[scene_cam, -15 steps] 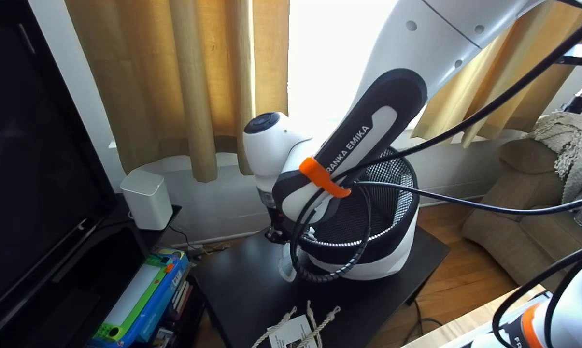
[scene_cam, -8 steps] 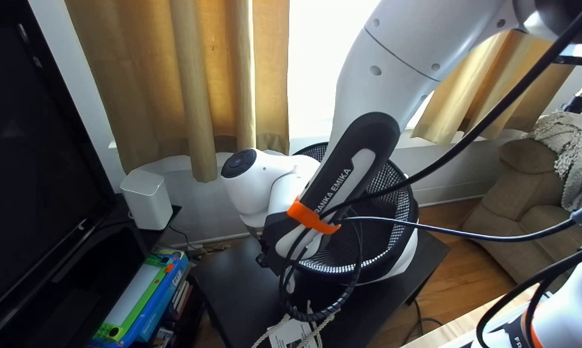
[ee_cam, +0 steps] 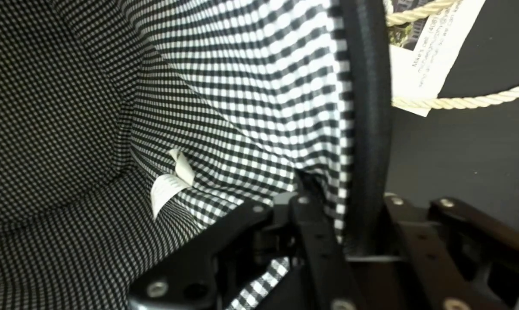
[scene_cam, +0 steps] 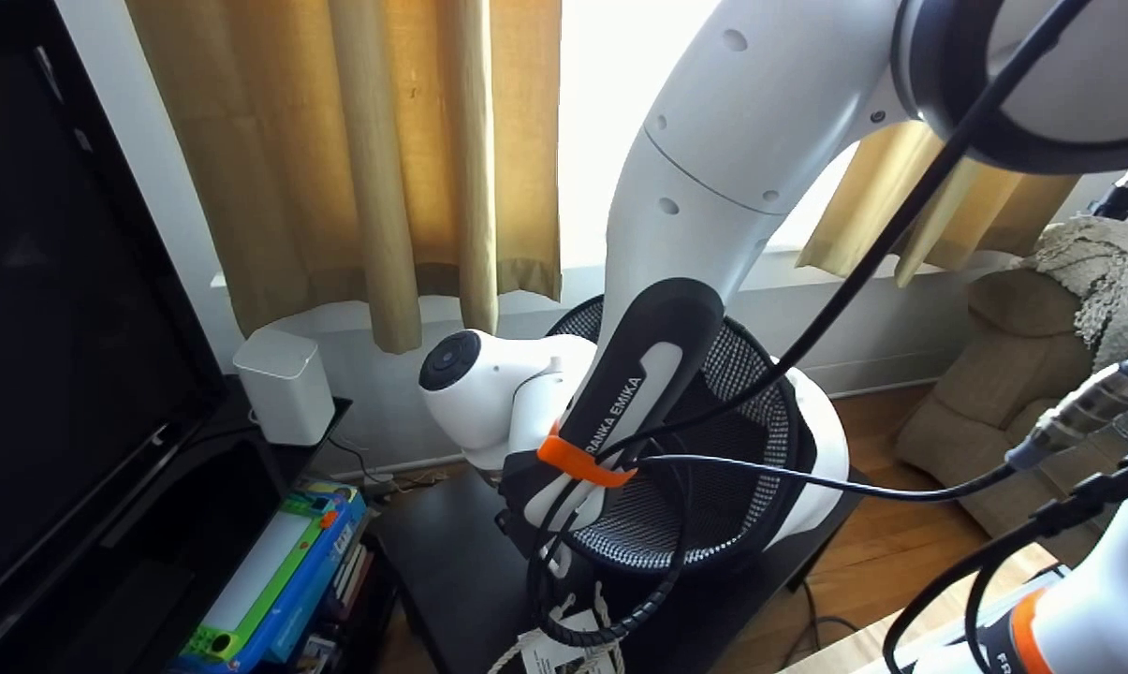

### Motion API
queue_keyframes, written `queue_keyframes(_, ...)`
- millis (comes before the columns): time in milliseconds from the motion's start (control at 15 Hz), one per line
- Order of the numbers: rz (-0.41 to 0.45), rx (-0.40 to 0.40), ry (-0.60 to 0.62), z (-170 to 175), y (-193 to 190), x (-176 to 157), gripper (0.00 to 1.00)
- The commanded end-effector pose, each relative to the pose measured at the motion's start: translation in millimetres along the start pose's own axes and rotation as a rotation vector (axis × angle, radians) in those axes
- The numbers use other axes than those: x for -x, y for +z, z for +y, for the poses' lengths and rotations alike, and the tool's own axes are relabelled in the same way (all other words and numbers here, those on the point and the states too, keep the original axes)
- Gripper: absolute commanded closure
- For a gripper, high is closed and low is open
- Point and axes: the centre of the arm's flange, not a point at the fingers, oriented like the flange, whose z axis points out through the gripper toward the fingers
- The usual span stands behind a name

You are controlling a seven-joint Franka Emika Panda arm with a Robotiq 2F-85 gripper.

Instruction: Turn the bag upside down

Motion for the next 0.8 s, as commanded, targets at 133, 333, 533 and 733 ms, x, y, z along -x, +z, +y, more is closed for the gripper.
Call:
queue_keyframes(133,0.011,0.017,0.027,-3,14,-5,0.32)
queue_keyframes(333,0.015,-0.005,0.03,3,13,-12,0.1)
queue_keyframes(533,0.022,-0.038,0.01,7,21,-22,0.4)
queue_keyframes(733,0.035,-0.054,-0.019,13,27,-30,0.58)
